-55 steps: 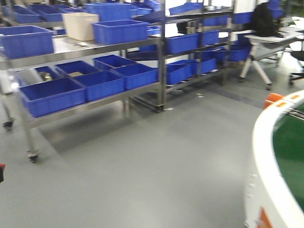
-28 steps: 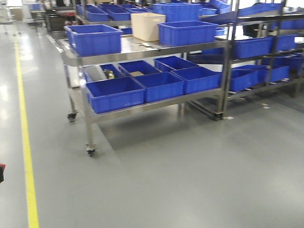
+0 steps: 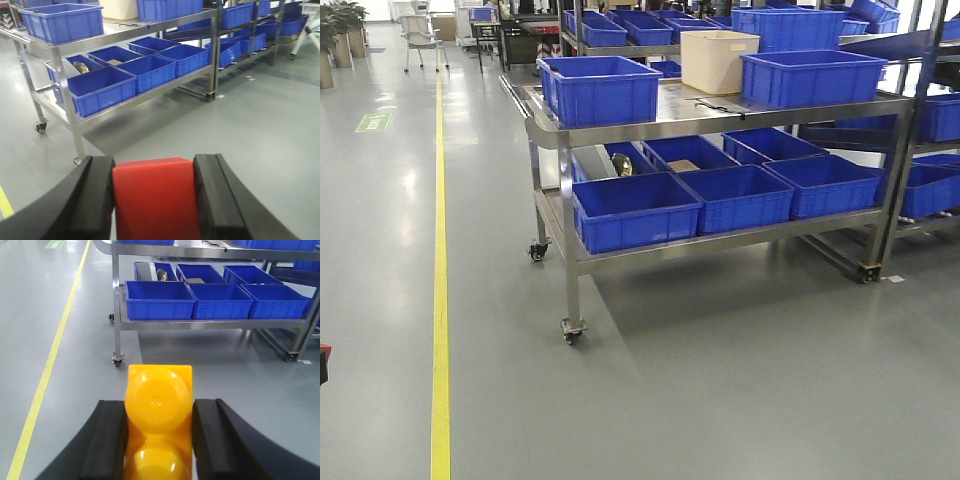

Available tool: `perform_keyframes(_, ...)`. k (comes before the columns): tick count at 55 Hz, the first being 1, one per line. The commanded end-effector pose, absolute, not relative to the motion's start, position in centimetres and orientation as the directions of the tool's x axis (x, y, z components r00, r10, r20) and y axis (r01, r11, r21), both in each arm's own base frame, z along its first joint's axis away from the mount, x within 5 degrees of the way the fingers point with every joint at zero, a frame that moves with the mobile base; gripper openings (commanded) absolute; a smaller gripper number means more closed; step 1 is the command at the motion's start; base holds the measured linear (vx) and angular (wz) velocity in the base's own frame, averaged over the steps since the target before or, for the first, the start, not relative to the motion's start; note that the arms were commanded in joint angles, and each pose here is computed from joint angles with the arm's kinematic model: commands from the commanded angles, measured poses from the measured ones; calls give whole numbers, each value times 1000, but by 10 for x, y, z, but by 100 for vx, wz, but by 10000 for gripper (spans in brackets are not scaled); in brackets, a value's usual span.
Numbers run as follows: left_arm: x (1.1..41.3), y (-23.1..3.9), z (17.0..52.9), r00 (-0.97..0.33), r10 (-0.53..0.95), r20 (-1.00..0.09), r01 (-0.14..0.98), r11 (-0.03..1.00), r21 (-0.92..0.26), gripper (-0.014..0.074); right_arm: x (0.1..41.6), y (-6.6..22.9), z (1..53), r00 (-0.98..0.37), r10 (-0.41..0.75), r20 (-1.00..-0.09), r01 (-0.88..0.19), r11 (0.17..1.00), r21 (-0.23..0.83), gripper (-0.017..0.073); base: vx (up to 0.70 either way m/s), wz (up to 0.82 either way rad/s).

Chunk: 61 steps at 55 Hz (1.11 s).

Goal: Pick red and yellow blocks into blue bin
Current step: 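Drive the base away from the table toward the crate shelves, then drive the base along the shelves to the large blue bin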

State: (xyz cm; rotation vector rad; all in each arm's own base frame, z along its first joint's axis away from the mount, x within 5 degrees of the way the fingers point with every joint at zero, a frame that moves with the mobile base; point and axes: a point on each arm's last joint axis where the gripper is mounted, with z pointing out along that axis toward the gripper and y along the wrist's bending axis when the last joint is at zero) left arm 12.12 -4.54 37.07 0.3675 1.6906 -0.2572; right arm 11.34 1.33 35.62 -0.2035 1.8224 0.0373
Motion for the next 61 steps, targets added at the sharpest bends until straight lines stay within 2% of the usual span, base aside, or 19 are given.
perform_keyframes(1,120,-44,388,-27,40,-999,364,931,27,2,114,12,373,-144,-114,-983,-137,986,-95,-10,37,11)
perform_keyframes(22,119,-44,388,-25,39,-999,364,931,27,2,114,12,373,-141,-114,-983,-137,986,-95,-10,42,-3)
perform_keyframes(61,119,-44,389,-23,38,-999,363,931,27,2,114,12,373,-142,-114,-983,-136,986,-95,-10,52,-47)
